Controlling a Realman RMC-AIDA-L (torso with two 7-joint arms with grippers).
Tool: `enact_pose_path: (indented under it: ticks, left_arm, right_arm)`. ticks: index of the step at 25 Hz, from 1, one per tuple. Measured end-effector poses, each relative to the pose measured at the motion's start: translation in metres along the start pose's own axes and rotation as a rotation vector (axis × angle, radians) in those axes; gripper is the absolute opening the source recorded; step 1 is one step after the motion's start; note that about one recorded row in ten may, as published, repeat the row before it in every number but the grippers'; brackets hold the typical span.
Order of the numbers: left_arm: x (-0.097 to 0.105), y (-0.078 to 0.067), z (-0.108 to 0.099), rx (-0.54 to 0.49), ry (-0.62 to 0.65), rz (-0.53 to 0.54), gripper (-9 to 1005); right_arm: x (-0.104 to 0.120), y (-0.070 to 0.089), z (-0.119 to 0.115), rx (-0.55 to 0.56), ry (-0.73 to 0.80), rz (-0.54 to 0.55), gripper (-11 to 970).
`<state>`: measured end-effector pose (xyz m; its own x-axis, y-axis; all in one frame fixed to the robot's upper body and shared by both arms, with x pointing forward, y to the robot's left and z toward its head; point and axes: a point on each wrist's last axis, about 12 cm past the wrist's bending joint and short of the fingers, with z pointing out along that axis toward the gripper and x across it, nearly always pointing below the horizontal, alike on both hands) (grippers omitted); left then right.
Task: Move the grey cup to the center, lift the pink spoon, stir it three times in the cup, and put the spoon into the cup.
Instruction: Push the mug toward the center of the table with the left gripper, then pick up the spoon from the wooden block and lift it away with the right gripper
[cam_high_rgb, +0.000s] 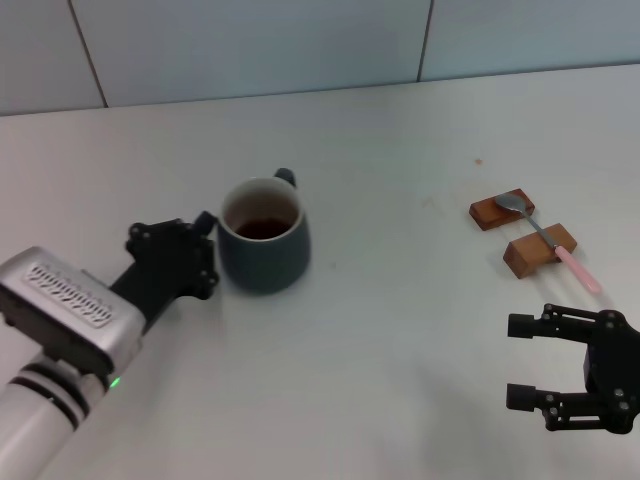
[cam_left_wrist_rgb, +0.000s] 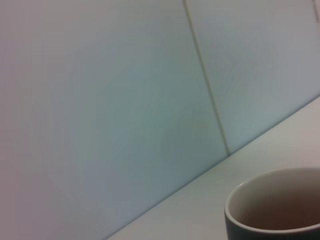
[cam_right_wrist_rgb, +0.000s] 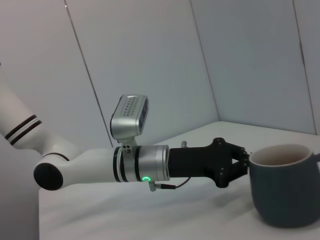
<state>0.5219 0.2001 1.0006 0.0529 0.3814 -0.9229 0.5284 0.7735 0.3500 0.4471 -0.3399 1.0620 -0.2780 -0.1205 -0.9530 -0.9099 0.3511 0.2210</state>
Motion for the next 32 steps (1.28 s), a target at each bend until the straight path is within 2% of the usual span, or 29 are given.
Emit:
enact_pose_path:
  ticks: [7,13,15,18,19,20,21,22,23,24,26,27,28,32]
  left_arm:
    - [-0.011,-0.016,0.010,0.087,-0.028,-0.003,-1]
    - [-0.017,-0.018,0.015,0.084,-0.042,-0.023,-1]
    - [-0.016,-0.011,0.014,0.040,-0.039,-0.056,-1]
    - [-0.008,0.015,0.006,-0.060,-0.044,-0.182,-2]
    - [-0.006,0.021,0.003,-0.070,-0.052,-0.209,-2]
    - [-0.006,0.021,0.003,-0.070,-0.052,-0.209,-2]
    - [-0.004,0.032,-0.002,-0.077,-0.073,-0.257,-2]
    - [-0.004,0.032,-0.002,-0.077,-0.073,-0.257,-2]
    - [-0.002,0.048,-0.012,-0.048,-0.113,-0.332,-2]
    - [-0.002,0.063,-0.023,0.044,-0.148,-0.407,-2]
    - [-0.006,0.070,-0.032,0.145,-0.162,-0.434,-2]
    - [-0.010,0.075,-0.039,0.249,-0.165,-0.439,-2]
    - [-0.010,0.075,-0.039,0.249,-0.165,-0.439,-2]
    - [-0.020,0.081,-0.055,0.472,-0.141,-0.399,-1]
  right_arm:
    - [0.000,0.000,0.000,0.001,0.000,0.001,812]
    - [0.001,0.001,-0.001,0.002,0.000,0.003,812]
    - [0.002,0.001,-0.001,0.003,0.000,0.004,811]
    - [0.002,0.001,-0.002,0.008,-0.002,0.004,811]
    - [0.002,0.002,-0.002,0.011,-0.004,0.004,811]
    - [0.002,0.002,-0.003,0.014,-0.005,0.004,811]
    - [0.002,0.002,-0.003,0.017,-0.007,0.005,811]
    - [0.003,0.002,-0.003,0.019,-0.009,0.006,810]
    - [0.003,0.002,-0.004,0.023,-0.011,0.007,810]
    - [0.003,0.002,-0.005,0.028,-0.013,0.008,810]
    - [0.004,0.003,-0.006,0.039,-0.018,0.010,810]
    - [0.004,0.002,-0.008,0.052,-0.025,0.012,810]
    - [0.004,0.002,-0.008,0.052,-0.025,0.012,810]
    - [0.005,0.003,-0.010,0.077,-0.044,0.019,809]
